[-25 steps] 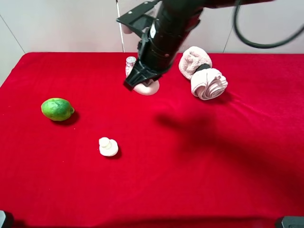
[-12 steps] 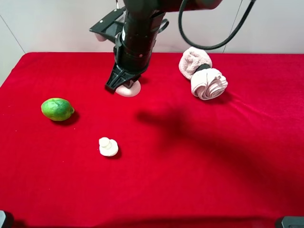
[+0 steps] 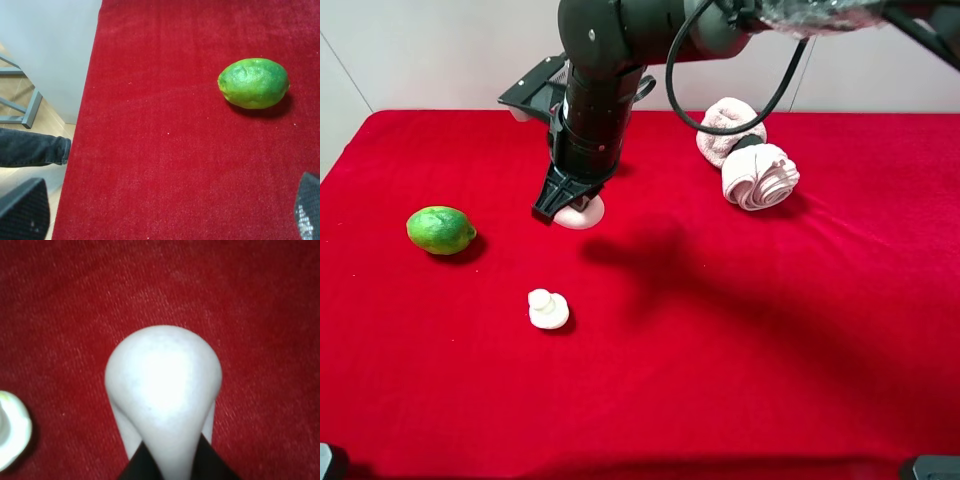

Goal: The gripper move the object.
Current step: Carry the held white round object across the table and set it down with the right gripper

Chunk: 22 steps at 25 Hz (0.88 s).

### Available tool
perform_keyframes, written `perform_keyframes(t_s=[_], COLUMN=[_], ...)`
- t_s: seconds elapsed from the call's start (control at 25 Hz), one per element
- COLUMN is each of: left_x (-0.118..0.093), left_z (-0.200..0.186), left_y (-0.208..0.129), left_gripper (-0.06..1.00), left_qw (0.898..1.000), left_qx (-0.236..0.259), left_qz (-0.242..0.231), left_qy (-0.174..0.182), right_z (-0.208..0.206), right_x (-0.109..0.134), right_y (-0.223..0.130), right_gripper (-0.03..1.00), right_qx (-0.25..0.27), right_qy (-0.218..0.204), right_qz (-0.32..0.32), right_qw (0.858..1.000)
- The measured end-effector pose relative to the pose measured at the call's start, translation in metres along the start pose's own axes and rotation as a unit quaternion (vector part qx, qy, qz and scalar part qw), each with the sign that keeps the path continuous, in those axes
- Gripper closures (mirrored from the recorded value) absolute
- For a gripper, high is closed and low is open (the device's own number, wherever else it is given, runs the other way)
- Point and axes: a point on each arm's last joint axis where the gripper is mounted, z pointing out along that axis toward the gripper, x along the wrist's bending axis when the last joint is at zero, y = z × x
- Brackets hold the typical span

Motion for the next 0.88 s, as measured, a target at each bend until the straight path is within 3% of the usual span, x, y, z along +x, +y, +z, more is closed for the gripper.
perform_keyframes(t_s=[0.88], left_x=[0.000], left_z=[0.000], left_y=[0.000], left_gripper=[-0.03], left_qw=[1.000], left_qx=[-0.001], left_qz=[0.000], left_qy=[0.000], right_z=[0.046], right_x=[-0.002], right_y=[-0.007], right_gripper=[0.99], right_qx=[0.012], right_qy=[-0.007], right_qz=[-0.008], right_qw=[1.000])
